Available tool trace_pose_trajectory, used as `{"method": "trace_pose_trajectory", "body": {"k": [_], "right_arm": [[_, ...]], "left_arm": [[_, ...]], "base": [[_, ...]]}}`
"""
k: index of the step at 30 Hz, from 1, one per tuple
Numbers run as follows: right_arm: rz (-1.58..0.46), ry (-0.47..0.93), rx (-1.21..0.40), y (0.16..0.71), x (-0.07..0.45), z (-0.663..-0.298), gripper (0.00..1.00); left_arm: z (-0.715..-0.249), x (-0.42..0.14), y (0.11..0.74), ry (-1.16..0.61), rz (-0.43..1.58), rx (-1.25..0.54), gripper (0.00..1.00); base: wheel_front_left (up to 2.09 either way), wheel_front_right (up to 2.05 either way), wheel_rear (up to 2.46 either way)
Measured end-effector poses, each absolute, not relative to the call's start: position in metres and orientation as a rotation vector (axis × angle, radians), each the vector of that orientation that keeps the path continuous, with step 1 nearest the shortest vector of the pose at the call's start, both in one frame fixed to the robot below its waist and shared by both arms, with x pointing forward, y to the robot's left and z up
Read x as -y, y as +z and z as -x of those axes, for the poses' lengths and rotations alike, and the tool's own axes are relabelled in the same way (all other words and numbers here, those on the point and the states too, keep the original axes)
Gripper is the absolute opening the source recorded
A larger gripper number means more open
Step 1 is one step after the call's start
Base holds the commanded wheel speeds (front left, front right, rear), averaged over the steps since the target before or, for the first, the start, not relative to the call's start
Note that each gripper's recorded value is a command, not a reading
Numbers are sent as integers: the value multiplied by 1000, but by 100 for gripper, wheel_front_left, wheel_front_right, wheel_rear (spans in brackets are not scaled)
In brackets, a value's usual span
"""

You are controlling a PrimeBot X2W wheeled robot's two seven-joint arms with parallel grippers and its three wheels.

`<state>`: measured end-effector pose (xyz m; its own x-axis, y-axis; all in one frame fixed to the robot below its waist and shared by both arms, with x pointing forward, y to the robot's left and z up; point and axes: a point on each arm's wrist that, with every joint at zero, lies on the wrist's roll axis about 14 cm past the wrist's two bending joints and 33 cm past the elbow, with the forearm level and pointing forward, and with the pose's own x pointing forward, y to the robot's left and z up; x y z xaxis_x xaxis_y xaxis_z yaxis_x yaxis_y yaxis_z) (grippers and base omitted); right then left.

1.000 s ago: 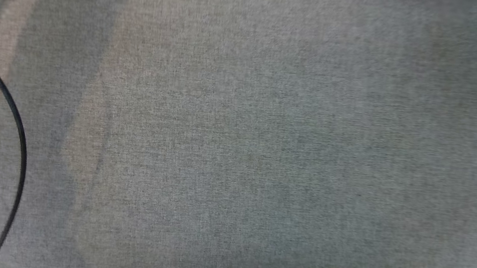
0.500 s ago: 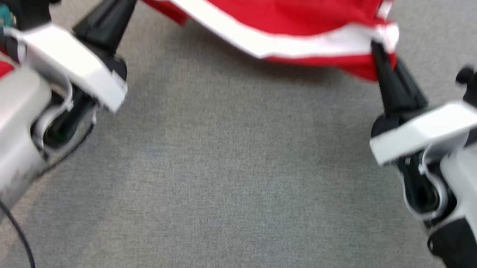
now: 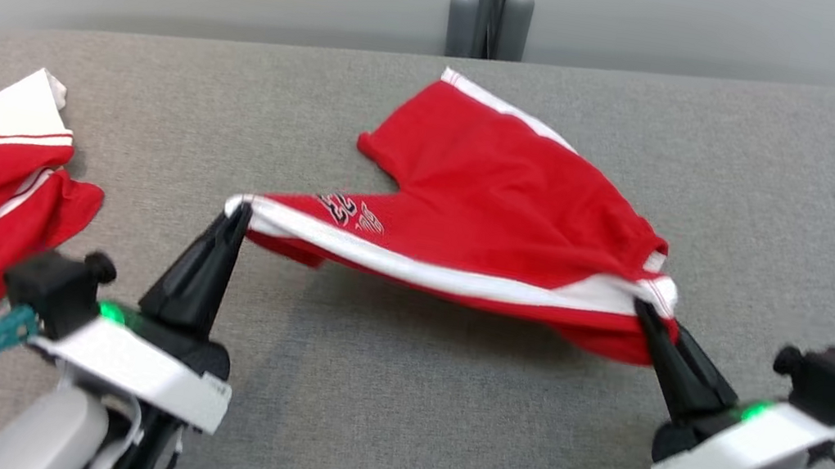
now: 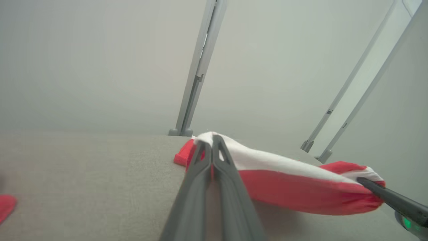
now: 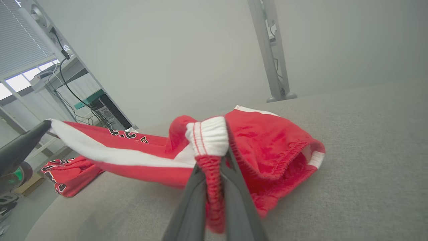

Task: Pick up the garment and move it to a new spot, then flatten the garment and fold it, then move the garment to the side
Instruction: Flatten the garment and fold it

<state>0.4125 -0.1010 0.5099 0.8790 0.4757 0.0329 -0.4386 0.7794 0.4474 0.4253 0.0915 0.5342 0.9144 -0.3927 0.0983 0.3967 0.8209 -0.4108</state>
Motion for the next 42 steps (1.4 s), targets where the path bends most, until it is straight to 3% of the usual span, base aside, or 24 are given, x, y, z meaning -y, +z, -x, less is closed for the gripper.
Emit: {"method": "trace_pose_trajectory", "body": {"k": [13, 25, 32, 42], "right_arm": [[-458, 453, -96, 498, 119, -360, 0], [-405, 390, -85, 496, 144, -355, 0], [-400, 403, -116, 486, 139, -357, 0], [-446, 369, -124, 477, 133, -385, 0]], "left_arm": [[-377, -106, 522, -310, 464, 12, 0], [-355, -81, 521, -369, 491, -4, 0], [-366, -80, 525, -387, 461, 17, 0], [-420, -64, 531, -454, 393, 65, 0]], "base": [[0, 0, 0], [0, 0, 0], [0, 0, 0], [0, 0, 0]]}}
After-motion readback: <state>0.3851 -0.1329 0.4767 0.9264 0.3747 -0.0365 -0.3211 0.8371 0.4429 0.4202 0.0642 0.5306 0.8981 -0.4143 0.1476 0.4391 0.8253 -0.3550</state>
